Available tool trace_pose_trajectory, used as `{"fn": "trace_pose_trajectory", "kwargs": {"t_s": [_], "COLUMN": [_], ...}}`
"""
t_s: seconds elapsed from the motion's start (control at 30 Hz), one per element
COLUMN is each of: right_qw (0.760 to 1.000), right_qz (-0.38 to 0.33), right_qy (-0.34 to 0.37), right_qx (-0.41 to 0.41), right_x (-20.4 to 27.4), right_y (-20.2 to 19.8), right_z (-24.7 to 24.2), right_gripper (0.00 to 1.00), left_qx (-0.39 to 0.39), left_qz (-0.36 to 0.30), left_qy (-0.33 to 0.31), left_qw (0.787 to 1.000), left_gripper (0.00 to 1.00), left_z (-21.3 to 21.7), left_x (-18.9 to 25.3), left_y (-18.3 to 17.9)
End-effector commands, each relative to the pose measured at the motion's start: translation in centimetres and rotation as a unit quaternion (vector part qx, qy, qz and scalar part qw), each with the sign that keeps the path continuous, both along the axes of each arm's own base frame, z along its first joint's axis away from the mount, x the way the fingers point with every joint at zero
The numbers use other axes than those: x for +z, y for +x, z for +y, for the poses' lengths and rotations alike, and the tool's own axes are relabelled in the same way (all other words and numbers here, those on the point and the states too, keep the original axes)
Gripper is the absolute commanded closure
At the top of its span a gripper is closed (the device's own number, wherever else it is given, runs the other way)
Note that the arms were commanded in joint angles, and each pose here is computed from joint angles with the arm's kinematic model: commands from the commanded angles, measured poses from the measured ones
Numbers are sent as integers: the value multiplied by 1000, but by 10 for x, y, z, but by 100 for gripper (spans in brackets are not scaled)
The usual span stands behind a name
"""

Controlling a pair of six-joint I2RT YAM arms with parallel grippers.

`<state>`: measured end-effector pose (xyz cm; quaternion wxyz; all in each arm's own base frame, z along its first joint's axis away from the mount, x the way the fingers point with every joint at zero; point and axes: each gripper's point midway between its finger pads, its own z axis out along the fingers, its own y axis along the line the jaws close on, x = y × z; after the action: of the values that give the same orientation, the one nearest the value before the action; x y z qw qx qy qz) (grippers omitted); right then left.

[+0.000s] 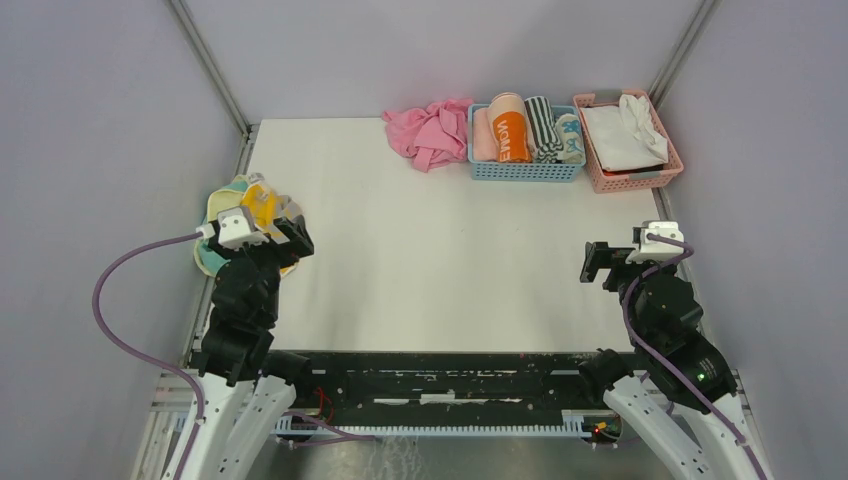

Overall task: Roll the towels
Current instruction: Pick up the towel at the corner of the board.

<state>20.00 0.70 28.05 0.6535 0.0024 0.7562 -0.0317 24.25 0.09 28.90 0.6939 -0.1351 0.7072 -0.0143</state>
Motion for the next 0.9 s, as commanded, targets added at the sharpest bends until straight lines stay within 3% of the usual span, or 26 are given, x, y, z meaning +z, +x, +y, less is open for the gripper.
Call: {"fn": "trace_pose_trajectory", "kwargs": {"t_s": [0.0, 0.5, 0.6, 0.63, 0.73, 0.87], "right_qw": [1000, 999, 999, 999, 998, 997], "right_qz": [-22, -33, -33, -33, -37, -43], "right_qy": [8, 15, 18, 19, 23, 29], "right_qx": [-4, -3, 10, 21, 34, 54], "right_x": [13, 14, 14, 14, 15, 17], "right_y": [2, -2, -3, -3, -4, -7], "right_z": [-1, -3, 2, 6, 10, 15], "right_gripper": [0, 0, 0, 0, 0, 0], "left_qx": [2, 7, 31, 53, 73, 92], "left_qz": [-23, 10, 70, 126, 212, 295], "left_qy": [4, 15, 27, 41, 52, -30], "left_qw": [1000, 1000, 997, 990, 973, 951], "left_gripper": [1, 1, 1, 1, 1, 2], "left_z": [1, 0, 3, 6, 12, 43], "left_x": [12, 1, -14, -34, -67, -115], "left_y": [3, 14, 32, 46, 74, 104]}}
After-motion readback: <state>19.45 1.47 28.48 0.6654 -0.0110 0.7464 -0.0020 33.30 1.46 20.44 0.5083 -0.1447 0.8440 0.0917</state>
